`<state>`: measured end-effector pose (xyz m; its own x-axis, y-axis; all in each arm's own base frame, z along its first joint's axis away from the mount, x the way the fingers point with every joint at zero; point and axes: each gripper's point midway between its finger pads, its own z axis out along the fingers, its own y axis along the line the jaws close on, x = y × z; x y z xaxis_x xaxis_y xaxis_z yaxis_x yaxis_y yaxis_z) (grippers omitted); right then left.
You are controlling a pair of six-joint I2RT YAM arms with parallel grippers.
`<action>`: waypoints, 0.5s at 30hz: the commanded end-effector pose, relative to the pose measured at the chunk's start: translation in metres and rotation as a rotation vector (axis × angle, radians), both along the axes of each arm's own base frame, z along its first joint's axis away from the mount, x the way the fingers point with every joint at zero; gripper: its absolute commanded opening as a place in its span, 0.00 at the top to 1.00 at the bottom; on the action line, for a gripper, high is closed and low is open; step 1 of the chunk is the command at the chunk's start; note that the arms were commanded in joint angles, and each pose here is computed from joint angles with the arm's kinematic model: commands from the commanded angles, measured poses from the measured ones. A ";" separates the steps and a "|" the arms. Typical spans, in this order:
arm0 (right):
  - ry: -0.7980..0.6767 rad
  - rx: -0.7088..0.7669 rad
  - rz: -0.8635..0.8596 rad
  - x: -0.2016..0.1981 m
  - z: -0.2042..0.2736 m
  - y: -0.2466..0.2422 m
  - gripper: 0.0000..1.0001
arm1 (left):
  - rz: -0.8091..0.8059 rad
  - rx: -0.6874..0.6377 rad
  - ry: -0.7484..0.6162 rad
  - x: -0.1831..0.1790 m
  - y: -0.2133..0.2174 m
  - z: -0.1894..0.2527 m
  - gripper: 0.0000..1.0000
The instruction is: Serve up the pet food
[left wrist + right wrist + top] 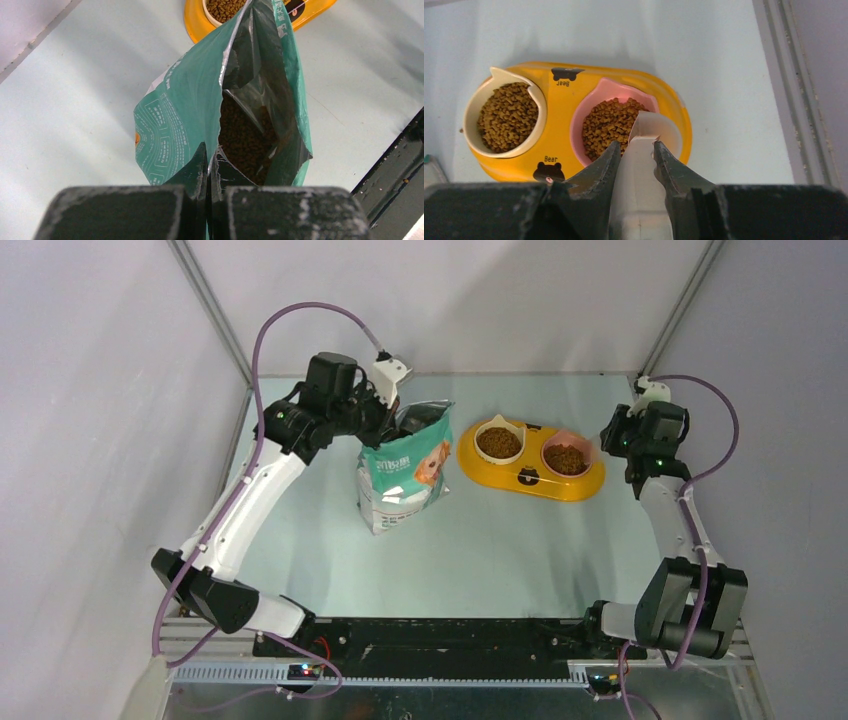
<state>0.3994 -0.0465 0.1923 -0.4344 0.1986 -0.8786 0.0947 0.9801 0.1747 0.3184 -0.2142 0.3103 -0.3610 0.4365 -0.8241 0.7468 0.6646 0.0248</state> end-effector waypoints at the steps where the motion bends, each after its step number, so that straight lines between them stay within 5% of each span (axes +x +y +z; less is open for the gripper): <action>1: -0.090 -0.129 -0.007 0.003 0.040 -0.012 1.00 | -0.024 -0.032 0.045 -0.012 -0.005 -0.004 1.00; 6: -0.108 -0.094 -0.011 -0.006 0.054 -0.010 1.00 | -0.020 -0.005 0.030 -0.014 0.001 -0.006 1.00; 15: -0.109 0.082 0.239 -0.030 0.077 0.044 1.00 | -0.018 0.033 0.009 -0.012 0.007 -0.006 1.00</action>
<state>0.3782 -0.0324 0.2346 -0.4109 0.1582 -0.8978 -0.0056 0.9844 0.1760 0.3163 -0.2123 0.3071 -0.3587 0.4455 -0.8203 0.7496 0.6612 0.0313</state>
